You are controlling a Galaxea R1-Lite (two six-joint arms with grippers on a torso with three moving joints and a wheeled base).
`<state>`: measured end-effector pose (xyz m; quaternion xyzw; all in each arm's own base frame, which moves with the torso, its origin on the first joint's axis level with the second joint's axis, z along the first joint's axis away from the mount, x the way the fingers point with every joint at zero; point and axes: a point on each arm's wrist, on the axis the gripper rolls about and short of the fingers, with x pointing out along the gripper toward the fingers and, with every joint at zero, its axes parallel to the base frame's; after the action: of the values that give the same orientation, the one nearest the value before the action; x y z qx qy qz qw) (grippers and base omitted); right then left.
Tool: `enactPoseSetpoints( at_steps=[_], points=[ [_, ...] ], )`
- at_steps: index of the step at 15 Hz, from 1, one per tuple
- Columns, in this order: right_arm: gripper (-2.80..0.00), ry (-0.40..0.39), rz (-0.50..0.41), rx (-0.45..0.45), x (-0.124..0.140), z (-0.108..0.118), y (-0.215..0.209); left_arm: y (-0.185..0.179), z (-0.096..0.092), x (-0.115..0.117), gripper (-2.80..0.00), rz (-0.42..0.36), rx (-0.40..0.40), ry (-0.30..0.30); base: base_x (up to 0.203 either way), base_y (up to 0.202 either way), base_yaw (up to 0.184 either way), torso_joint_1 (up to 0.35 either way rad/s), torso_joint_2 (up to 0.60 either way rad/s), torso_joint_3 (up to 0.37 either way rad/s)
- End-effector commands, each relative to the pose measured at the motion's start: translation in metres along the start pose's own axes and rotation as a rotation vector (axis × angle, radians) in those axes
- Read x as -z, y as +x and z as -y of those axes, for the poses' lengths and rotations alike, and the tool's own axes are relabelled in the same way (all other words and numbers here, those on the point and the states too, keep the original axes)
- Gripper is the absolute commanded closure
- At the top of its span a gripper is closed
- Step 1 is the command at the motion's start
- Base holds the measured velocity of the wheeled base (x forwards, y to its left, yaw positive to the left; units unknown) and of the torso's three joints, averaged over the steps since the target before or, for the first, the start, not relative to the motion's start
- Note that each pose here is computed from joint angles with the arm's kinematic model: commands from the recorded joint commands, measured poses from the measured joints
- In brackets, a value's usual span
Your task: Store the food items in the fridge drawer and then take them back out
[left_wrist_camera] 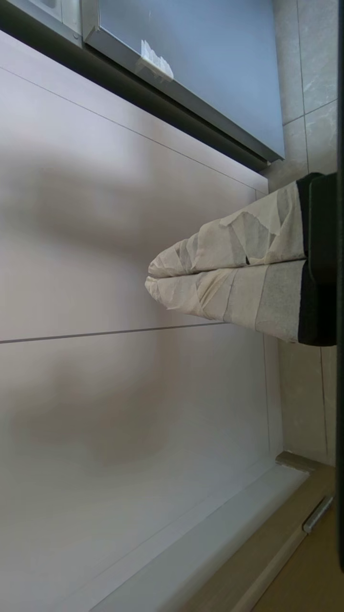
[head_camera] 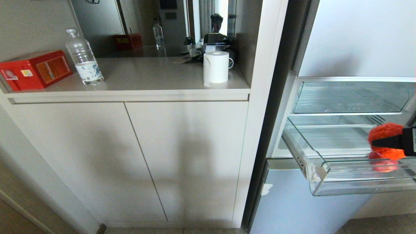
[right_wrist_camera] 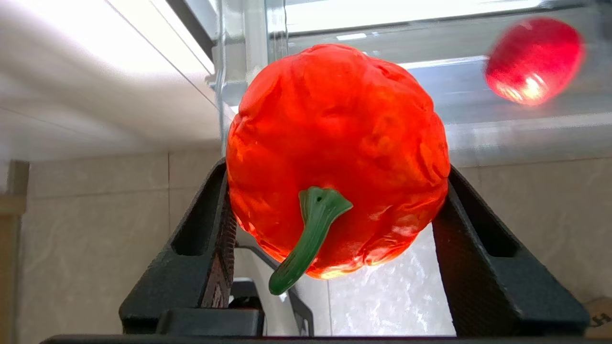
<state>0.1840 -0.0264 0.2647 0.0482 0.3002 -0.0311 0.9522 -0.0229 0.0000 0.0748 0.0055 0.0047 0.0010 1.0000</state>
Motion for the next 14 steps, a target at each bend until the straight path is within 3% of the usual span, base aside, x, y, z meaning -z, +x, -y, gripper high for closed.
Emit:
enactPoseSetpoints(
  at_steps=[1, 4, 6, 14],
  points=[
    [0.0, -0.018, 0.114, 0.005, 0.032, -0.004, -0.053, 0.0, 0.0, 0.0, 0.0, -0.001, -0.001, 0.0, 0.0, 0.0, 0.0, 0.0, 0.0, 0.0],
    [0.0, -0.077, 0.135, 0.03, 0.061, -0.004, -0.07, 0.0, 0.0, 0.0, 0.0, -0.001, -0.001, 0.001, 0.0, 0.0, 0.0, 0.0, 0.0, 0.0],
    [0.0, -0.087, 0.139, 0.034, 0.064, -0.004, -0.072, 0.0, 0.0, 0.0, 0.0, -0.003, -0.001, 0.001, 0.0, 0.0, 0.0, 0.0, 0.0, 0.0],
    [0.0, -0.034, 0.108, 0.058, 0.071, 0.0, -0.067, 0.0, 0.0, 0.0, 0.0, -0.003, -0.001, 0.0, 0.002, 0.009, -0.162, 0.004, 0.0, 0.003]
  ],
)
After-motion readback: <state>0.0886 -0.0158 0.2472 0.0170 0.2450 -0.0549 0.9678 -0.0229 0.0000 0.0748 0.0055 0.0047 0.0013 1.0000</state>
